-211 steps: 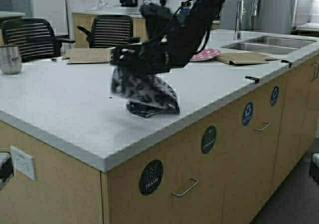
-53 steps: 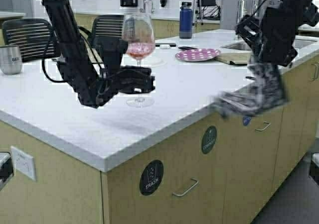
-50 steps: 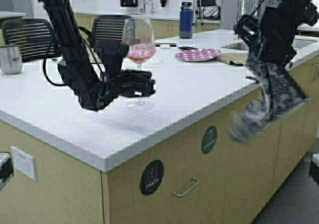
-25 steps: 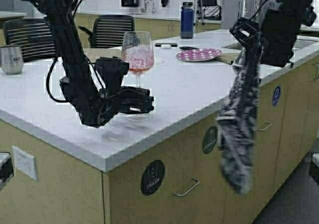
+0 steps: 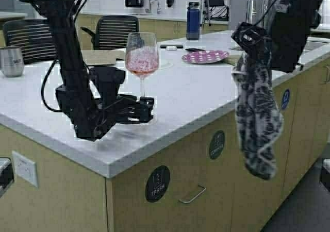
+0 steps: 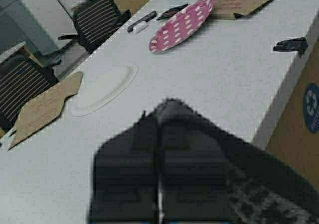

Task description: Get the cloth and wipe up the spill under the wine glass

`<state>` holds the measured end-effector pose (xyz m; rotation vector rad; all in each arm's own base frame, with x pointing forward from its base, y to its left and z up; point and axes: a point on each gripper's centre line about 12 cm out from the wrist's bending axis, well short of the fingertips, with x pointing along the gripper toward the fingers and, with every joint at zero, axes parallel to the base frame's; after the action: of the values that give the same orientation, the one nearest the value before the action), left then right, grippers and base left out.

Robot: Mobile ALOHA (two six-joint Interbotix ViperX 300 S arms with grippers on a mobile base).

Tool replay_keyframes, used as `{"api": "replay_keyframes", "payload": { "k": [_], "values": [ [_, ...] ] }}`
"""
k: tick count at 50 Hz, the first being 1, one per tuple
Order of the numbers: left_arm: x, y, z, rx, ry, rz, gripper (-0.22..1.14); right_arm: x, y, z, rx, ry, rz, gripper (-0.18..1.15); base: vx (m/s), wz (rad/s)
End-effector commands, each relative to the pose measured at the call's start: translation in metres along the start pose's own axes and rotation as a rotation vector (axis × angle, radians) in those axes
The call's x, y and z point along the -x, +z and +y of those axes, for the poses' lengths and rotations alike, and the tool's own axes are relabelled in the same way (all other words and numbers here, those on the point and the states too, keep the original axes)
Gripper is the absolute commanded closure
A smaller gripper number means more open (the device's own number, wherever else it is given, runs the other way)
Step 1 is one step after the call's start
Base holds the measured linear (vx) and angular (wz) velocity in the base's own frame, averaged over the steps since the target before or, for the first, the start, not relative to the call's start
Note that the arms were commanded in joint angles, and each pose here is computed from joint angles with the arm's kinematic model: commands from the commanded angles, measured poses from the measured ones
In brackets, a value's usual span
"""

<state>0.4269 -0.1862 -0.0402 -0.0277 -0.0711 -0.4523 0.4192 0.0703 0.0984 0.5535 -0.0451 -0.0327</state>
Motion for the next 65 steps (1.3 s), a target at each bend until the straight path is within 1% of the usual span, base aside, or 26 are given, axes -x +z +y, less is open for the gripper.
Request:
{"api": "replay_keyframes", "payload": {
  "k": [1,6,14,20,24,30,38,43,51,65],
  "values": [
    [0.019,0.035,-0.002,0.004,0.001,-0.069,0.02,0.008,0.010,0.007,0.006,0.033,-0.011,0.92,0.00,0.00],
    [0.046,0.047,-0.003,0.007,0.004,-0.054,0.02,0.025,0.003,0.011,0.044,0.081,0.053,0.92,0.00,0.00],
    [0.092,0.064,-0.007,0.016,-0.002,0.015,0.02,0.054,-0.014,0.031,0.128,0.240,0.182,0.92,0.00,0.00],
    [0.122,0.080,-0.009,0.016,-0.004,0.064,0.02,0.068,-0.019,0.044,0.179,0.320,0.233,0.92,0.00,0.00],
    [0.140,0.091,-0.011,0.020,-0.003,0.092,0.02,0.075,-0.020,0.046,0.217,0.337,0.281,0.92,0.00,0.00],
    [0.162,0.110,-0.012,0.021,0.001,0.116,0.02,0.083,-0.019,0.049,0.301,0.342,0.377,0.92,0.00,0.00],
    [0.177,0.130,-0.013,0.021,-0.001,0.139,0.02,0.086,-0.006,0.058,0.424,0.339,0.469,0.92,0.00,0.00],
    [0.179,0.146,-0.013,0.019,0.001,0.126,0.02,0.088,0.011,0.066,0.469,0.333,0.484,0.92,0.00,0.00],
    [0.169,0.177,-0.013,0.011,-0.002,0.097,0.02,0.089,0.044,0.082,0.493,0.329,0.459,0.92,0.00,0.00],
    [0.140,0.261,-0.011,-0.013,0.009,0.060,0.02,0.084,0.093,0.114,0.537,0.350,0.394,0.92,0.00,0.00]
  ]
}}
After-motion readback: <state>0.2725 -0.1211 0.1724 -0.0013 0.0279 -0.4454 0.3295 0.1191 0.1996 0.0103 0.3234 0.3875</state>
